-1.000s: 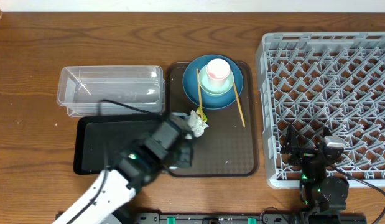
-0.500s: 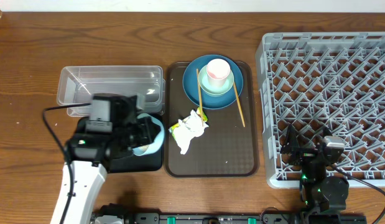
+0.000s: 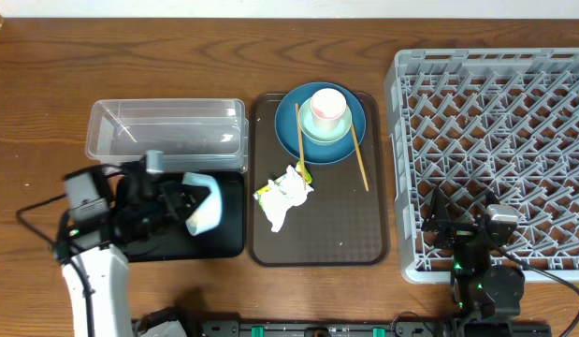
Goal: Sort waste into correct bins and load items into the dishwasher rack
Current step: 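Tilt the bowl with the left gripper to pour rice onto the black tray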
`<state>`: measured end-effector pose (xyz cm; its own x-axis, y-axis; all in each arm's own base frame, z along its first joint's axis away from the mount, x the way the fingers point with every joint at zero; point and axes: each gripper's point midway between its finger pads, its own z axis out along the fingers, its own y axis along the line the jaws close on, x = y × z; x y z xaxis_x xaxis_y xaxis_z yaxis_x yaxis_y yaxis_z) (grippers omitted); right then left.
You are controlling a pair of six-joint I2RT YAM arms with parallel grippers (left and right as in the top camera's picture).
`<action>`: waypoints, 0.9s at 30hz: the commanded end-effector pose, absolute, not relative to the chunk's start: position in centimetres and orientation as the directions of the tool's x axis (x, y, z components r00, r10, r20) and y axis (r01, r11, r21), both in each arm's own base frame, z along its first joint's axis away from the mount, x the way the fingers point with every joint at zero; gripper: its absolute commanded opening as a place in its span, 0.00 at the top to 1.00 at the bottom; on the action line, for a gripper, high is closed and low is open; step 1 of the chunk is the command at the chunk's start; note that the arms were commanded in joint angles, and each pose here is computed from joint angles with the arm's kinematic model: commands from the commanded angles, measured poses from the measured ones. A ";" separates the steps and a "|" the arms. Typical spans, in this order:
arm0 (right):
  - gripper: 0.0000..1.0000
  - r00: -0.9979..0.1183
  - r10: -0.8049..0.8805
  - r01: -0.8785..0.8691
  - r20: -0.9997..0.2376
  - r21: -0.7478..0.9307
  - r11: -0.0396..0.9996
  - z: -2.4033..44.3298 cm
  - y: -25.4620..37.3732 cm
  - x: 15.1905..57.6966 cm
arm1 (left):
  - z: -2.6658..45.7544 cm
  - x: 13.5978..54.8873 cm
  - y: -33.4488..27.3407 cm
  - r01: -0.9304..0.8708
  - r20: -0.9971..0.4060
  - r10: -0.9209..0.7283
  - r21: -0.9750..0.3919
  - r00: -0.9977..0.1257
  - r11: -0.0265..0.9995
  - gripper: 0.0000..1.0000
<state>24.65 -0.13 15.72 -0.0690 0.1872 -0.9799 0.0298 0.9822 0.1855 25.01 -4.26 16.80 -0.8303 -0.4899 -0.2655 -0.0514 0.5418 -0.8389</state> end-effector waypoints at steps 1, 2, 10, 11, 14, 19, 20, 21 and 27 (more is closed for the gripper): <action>0.01 -0.066 0.184 0.038 -0.981 0.181 0.983 15.7 -0.3 24.6 | 19.8 25.1 -3.5 0.061 -0.311 -0.528 -0.897 -0.791 0.437 0.94; 0.01 -0.066 0.184 0.038 -0.981 0.181 0.983 15.7 -0.3 24.6 | 20.0 25.1 -3.1 0.061 -0.308 -0.545 -0.904 -0.779 0.424 0.94; 0.01 -0.067 0.184 0.037 -0.981 0.181 0.983 15.7 -0.3 24.6 | 20.1 25.6 -1.3 0.031 -0.245 -0.613 -0.941 -0.751 0.338 0.94; 0.01 -0.067 0.184 0.037 -0.981 0.181 0.983 15.7 -0.3 24.6 | 19.9 25.6 -1.2 0.022 -0.233 -0.615 -0.944 -0.753 0.330 0.94; 0.01 -0.067 0.184 0.037 -0.981 0.181 0.983 15.7 -0.3 24.6 | 19.2 25.8 -1.1 0.003 -0.201 -0.615 -0.951 -0.763 0.308 0.94; 0.01 -0.067 0.184 0.037 -0.981 0.181 0.983 15.7 -0.3 24.6 | 17.8 26.3 -0.8 -0.036 -0.149 -0.615 -0.960 -0.774 0.278 0.94; 0.01 -0.067 0.184 0.037 -0.981 0.181 0.983 15.7 -0.3 24.6 | 17.6 26.3 -0.7 -0.046 -0.137 -0.616 -0.961 -0.776 0.271 0.94; 0.01 -0.067 0.184 0.037 -0.981 0.181 0.983 15.7 -0.3 24.6 | 17.4 26.3 -0.7 -0.055 -0.124 -0.617 -0.963 -0.777 0.263 0.94; 0.01 -0.067 0.184 0.037 -0.981 0.181 0.983 15.7 -0.3 24.6 | 16.8 25.4 -1.4 -0.043 -0.131 -0.587 -0.961 -0.799 0.272 0.93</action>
